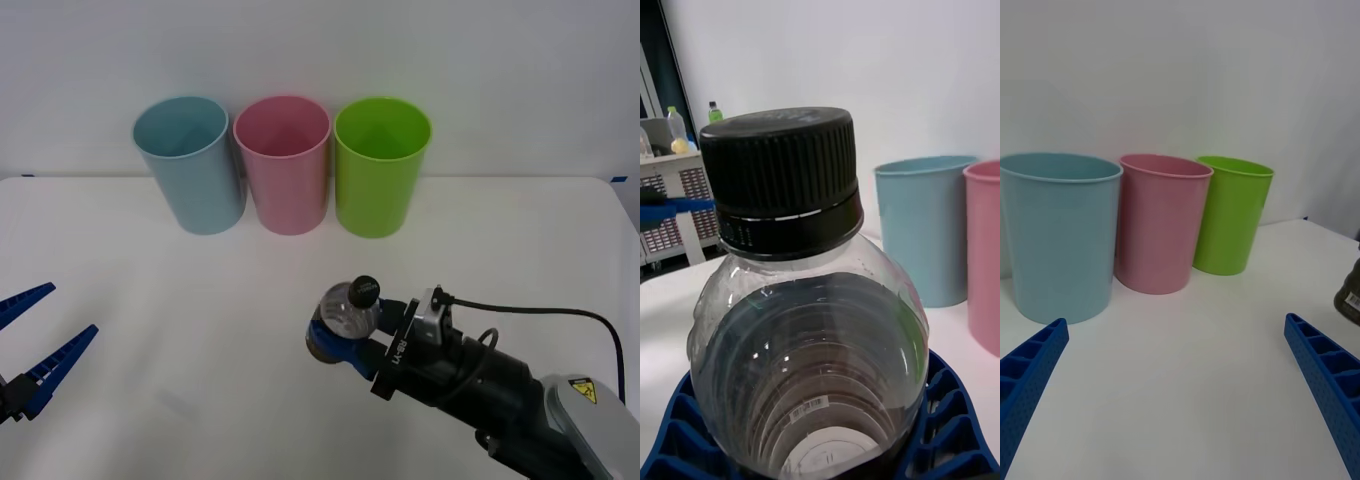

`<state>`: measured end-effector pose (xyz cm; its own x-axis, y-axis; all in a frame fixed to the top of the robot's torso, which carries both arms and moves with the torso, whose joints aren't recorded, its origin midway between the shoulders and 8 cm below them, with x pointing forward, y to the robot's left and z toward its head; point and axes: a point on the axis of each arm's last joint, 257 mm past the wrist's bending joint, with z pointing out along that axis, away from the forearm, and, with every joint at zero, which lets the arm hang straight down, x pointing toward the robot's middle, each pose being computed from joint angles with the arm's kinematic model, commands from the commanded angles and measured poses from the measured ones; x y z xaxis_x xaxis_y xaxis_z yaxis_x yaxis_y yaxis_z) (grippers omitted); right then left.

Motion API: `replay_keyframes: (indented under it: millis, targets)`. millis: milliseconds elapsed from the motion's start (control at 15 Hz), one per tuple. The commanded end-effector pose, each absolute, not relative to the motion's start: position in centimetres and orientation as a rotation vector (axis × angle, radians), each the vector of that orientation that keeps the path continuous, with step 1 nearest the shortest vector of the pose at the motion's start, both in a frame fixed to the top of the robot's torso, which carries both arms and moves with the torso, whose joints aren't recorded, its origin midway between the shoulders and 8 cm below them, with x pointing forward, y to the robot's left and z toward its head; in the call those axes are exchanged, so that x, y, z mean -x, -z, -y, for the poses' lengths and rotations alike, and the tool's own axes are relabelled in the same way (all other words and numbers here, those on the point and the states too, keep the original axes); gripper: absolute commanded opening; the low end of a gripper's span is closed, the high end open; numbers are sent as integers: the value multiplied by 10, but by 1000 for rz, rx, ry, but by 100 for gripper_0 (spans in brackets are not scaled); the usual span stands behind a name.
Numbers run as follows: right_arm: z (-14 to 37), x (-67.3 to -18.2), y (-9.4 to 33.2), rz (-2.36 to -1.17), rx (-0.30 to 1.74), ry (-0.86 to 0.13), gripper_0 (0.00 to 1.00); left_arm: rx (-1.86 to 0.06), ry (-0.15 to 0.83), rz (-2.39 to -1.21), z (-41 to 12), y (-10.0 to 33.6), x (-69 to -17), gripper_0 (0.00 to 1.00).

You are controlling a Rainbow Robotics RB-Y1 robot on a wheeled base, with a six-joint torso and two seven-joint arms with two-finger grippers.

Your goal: Grasp the object on the table and drop it into the matching bin: aluminum can to the light blue bin, PET bottle to the pink bin.

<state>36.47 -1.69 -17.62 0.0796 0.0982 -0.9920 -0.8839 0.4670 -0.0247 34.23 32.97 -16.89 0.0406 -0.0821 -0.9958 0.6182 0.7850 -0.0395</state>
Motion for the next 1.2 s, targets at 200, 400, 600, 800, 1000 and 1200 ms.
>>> replay_keyframes:
  millis: [200,400,600,800,1000,1200]
  targets:
    - [37,-375,120,-1268,702,-890,0,-465,567,-1441,-330,169,-342,100]
    - [34,-388,95,-1262,666,-887,0,-465,567,-1441,-330,169,-342,100]
    - [21,-408,73,-1258,642,-879,0,-465,567,-1441,-330,169,-342,100]
    - [5,-426,45,-1243,617,-912,0,-465,567,-1441,-330,169,-342,100]
    - [-10,-445,25,-1232,631,-948,0,-465,567,-1441,-330,169,-342,100]
    - [-20,-476,10,-1235,640,-947,0,-465,567,-1441,-330,169,-342,100]
